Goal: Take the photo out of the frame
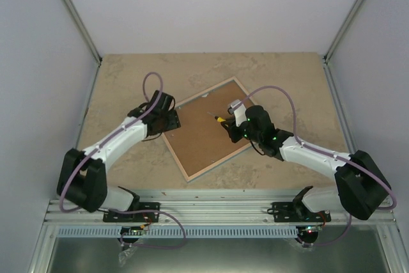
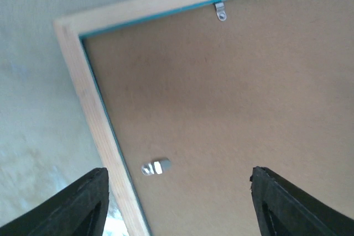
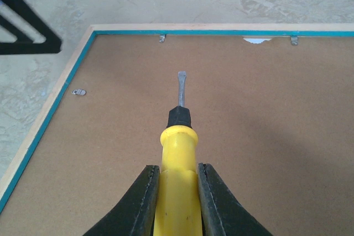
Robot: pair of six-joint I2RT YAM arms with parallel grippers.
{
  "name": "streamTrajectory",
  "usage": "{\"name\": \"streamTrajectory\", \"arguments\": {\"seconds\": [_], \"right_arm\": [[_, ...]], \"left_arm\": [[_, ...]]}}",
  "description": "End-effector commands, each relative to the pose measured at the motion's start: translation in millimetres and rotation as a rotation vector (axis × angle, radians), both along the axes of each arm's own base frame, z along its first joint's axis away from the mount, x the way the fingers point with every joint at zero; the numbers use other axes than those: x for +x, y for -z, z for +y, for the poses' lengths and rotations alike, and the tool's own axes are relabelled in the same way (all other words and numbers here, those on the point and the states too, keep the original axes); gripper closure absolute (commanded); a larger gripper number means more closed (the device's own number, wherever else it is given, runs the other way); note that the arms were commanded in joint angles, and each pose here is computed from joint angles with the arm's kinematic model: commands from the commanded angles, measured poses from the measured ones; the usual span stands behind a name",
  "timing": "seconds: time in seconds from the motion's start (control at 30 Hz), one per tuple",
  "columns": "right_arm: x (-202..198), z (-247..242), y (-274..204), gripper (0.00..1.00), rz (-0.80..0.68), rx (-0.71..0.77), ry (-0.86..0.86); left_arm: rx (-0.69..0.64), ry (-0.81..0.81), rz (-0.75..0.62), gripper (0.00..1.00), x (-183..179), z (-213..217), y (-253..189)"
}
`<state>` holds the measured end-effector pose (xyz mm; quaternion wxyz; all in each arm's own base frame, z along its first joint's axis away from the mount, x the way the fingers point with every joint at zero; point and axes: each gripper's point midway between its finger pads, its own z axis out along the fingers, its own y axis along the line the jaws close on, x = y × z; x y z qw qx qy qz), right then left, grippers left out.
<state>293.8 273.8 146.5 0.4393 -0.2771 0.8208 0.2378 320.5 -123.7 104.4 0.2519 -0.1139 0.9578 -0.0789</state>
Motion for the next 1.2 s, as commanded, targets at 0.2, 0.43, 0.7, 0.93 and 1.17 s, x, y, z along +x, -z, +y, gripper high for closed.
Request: {"name": "streamTrajectory", "arguments": {"seconds": [0.2, 0.43, 0.7, 0.93, 1.17], "right_arm": [[-4, -3, -15, 1.0, -0.038, 0.034, -0.013], [-7, -7, -15, 0.99, -0.038, 0.025, -0.008], [-8, -9, -14, 1.0, -0.034, 0.02, -0.003], [-8, -9, -15, 1.0, -0.032, 0.016, -0.001], [-8, -10, -15, 1.0, -0.032, 0.019, -0.001]], "left_arm": [[0.221, 0.228, 0.025, 0.21, 63, 26, 20], [0.186, 0.351, 0.073, 0.2, 90, 10, 43], [0.134, 0.379, 0.121, 0.24, 106, 9, 61], [0.112, 0.391, 0.164, 0.32, 107, 6, 74], [0.097, 0.387, 0.198, 0.43, 99, 6, 79]]}}
